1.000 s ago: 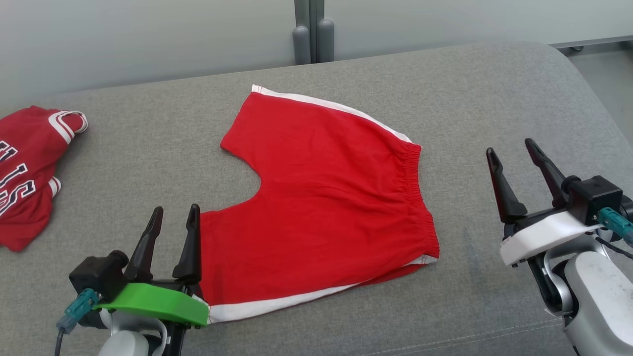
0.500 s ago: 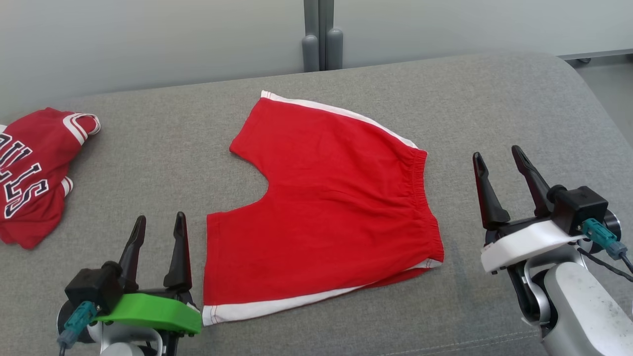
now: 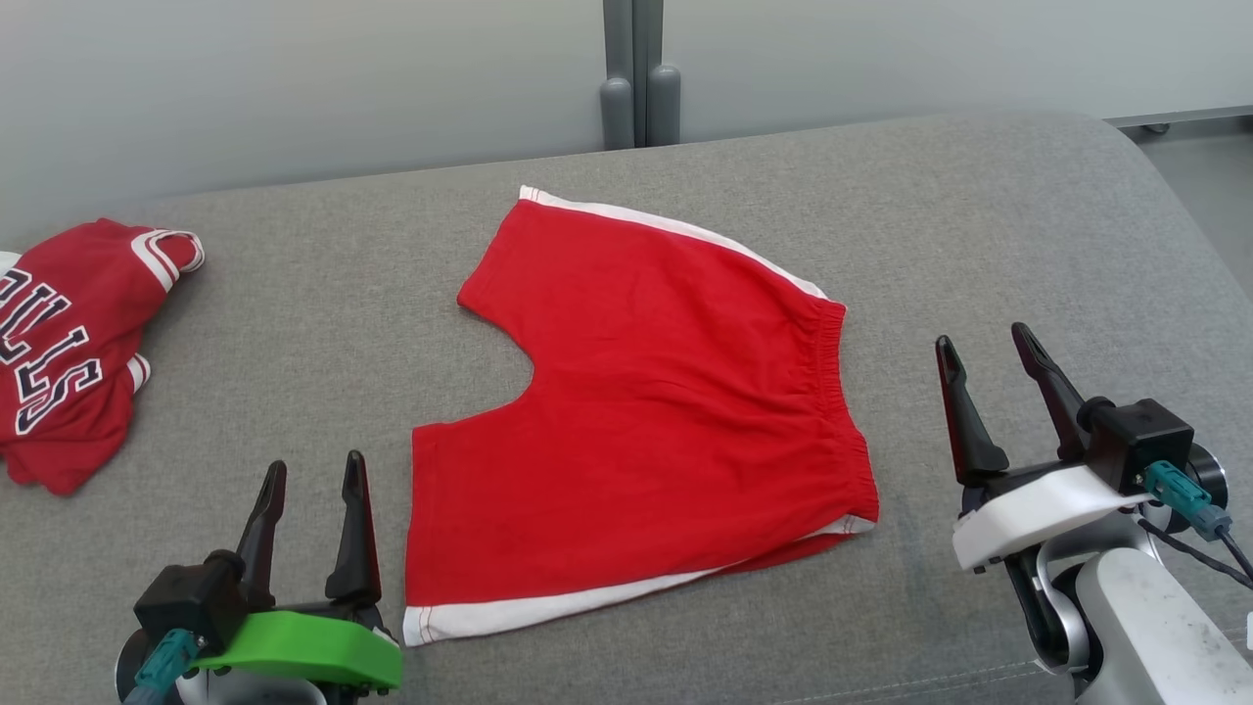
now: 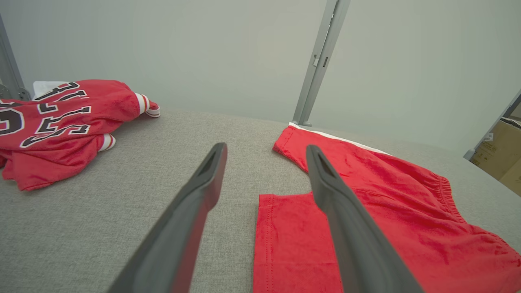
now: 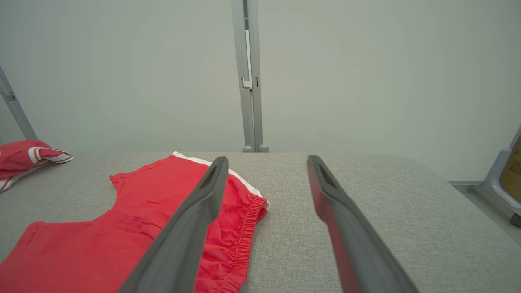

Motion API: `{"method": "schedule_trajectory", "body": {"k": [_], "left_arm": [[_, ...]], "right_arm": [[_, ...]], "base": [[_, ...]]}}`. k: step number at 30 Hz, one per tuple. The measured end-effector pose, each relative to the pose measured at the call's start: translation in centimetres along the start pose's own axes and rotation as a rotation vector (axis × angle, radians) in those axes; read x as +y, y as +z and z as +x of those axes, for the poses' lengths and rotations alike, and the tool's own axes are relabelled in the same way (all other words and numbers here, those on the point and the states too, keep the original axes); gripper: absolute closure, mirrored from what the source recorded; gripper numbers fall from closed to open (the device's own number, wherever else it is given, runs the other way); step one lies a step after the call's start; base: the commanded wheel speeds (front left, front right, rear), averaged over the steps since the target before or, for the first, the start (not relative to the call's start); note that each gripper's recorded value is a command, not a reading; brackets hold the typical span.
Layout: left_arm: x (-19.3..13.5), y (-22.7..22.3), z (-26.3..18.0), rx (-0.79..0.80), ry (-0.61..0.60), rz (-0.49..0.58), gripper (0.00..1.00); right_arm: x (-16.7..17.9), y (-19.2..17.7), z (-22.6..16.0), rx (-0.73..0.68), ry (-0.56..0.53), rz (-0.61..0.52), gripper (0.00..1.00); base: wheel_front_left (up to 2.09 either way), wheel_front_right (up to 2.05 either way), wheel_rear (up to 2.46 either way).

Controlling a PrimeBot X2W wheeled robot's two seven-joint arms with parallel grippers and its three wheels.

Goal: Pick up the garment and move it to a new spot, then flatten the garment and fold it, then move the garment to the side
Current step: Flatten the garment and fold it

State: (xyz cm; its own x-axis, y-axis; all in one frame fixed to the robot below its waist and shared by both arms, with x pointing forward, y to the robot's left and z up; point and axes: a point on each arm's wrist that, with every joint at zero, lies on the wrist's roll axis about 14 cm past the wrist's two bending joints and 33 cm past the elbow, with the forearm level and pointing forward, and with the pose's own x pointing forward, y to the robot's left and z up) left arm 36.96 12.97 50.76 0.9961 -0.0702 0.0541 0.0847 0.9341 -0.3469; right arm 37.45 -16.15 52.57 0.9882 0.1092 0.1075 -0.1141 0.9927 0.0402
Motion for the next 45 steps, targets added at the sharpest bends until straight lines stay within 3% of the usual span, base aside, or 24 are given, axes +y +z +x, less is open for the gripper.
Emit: {"method": "schedule_trajectory", "body": {"k": [22, 33, 45], "left_arm": [[0.2, -0.1, -1.1, 0.004, 0.011, 0.009, 0.0], [0.5, -7.9, -4.2, 0.3, 0.011, -0.008, 0.0], [0.8, -13.0, -6.1, 0.515, 0.014, -0.018, 0.0]], "right_arm": [[0.5, -0.3, -0.3, 0.007, 0.011, 0.007, 0.0], [2.5, -7.8, -4.4, 0.268, 0.176, -0.047, 0.0], [3.4, -11.0, -6.0, 0.382, 0.229, -0.026, 0.0]], "base": [[0.0, 0.0, 0.0], [0.0, 0.0, 0.0], [0.0, 0.0, 0.0]]}}
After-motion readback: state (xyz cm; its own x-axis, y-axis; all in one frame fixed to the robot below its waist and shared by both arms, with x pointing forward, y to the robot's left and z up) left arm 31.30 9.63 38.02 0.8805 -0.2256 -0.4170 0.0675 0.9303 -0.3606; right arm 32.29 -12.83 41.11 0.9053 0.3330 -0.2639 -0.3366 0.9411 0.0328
